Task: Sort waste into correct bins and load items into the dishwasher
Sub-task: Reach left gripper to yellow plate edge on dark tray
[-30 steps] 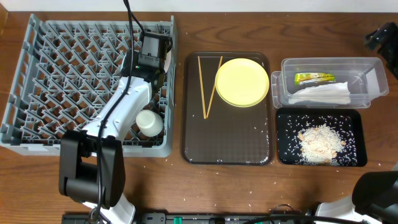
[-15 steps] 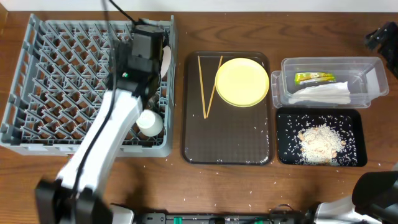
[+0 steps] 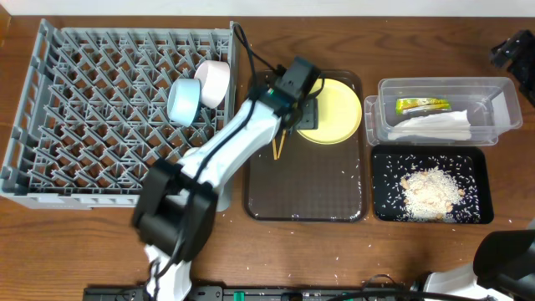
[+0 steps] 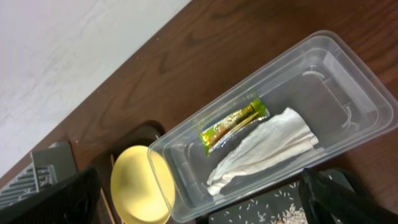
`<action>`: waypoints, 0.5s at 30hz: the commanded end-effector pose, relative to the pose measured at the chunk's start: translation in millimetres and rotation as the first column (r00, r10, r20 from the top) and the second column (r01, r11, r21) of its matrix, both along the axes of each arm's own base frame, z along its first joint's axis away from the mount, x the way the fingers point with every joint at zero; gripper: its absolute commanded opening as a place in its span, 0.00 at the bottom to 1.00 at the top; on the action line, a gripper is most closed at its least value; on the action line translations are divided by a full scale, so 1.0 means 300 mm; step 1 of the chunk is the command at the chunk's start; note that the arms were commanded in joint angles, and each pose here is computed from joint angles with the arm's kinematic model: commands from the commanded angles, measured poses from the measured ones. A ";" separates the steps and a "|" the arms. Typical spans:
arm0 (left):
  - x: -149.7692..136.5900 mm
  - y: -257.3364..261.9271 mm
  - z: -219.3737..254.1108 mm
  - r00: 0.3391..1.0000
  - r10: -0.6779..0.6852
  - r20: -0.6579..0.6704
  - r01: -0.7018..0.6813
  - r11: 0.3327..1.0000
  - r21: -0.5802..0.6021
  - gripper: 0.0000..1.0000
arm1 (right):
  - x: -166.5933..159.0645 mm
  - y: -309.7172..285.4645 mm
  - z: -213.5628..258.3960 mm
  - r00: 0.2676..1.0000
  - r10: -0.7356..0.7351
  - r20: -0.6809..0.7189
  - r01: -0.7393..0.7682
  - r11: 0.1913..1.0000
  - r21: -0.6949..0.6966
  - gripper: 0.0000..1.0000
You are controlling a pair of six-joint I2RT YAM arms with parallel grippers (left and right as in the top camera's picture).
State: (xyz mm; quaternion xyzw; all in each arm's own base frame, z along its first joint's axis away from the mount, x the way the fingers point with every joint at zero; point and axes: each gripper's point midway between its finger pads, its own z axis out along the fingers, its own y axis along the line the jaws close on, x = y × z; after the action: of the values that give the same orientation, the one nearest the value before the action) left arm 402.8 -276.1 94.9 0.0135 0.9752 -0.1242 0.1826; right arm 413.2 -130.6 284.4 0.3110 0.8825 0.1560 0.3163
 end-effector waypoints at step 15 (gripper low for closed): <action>-0.034 -0.125 -0.211 0.971 0.121 -0.205 -0.125 0.992 -0.006 0.57 | -0.001 0.009 0.027 1.000 0.017 0.019 -0.016 1.000 -0.022 0.99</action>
State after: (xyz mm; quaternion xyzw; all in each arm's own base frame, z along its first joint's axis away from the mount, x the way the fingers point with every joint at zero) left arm 390.7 -307.4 39.3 -0.0366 0.9877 -0.1201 0.0927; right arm 413.2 -130.6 284.4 0.3109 0.8825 0.1562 0.3163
